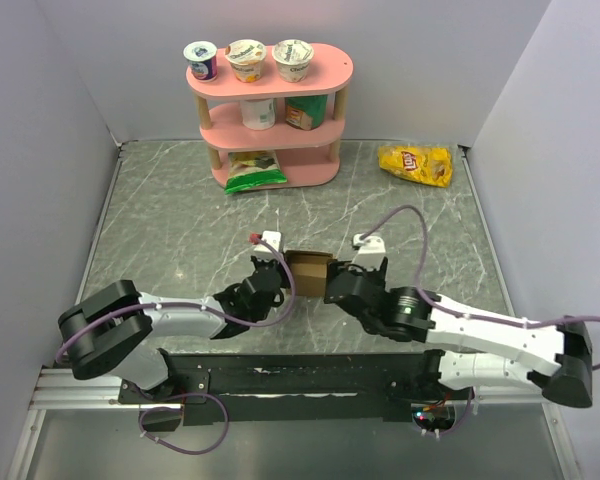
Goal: Fold the paper box
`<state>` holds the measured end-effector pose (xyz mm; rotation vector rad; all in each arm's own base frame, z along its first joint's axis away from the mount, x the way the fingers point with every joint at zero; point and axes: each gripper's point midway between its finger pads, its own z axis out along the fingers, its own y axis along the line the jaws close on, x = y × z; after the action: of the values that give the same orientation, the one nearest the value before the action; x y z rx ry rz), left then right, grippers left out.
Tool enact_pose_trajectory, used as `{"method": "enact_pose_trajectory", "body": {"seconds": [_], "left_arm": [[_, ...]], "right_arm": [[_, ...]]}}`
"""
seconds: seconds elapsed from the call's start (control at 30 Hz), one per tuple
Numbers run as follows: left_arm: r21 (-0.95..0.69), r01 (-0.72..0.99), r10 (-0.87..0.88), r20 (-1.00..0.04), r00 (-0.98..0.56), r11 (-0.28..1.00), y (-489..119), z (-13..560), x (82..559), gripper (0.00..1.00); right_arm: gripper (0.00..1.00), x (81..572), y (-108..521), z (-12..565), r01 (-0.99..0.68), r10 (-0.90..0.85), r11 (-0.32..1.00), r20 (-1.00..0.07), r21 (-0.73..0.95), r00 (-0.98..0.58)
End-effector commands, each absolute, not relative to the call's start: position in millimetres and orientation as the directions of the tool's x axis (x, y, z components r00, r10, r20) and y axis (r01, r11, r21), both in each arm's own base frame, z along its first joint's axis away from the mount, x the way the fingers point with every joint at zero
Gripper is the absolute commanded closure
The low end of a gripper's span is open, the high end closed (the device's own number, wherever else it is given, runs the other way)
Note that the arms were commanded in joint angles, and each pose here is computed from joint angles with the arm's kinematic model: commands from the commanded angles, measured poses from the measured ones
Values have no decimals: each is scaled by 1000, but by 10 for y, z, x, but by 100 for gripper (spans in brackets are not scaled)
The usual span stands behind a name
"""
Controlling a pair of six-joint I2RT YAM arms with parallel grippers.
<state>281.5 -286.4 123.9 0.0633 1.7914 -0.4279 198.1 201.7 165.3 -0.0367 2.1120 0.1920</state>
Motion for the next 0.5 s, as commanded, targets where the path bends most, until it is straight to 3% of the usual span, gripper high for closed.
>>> {"method": "enact_pose_trajectory", "body": {"seconds": [0.0,0.1,0.27,0.47], "left_arm": [[-57,339,83,-919,-386,939,-2755,559,2496,99],[-43,343,97,-920,-380,938,-2761,528,2462,99],[-17,343,120,-919,-375,939,-2807,489,2422,99],[-14,351,125,-920,-371,936,-2895,488,2379,99]], "right_arm": [[18,2147,1968,1972,-86,176,965,-856,247,-487],[19,2396,2027,2088,-88,217,953,-853,291,-475],[17,2785,2147,2250,-66,162,977,-908,203,-387],[17,3065,2351,2059,-45,97,991,-922,122,-375]]}}
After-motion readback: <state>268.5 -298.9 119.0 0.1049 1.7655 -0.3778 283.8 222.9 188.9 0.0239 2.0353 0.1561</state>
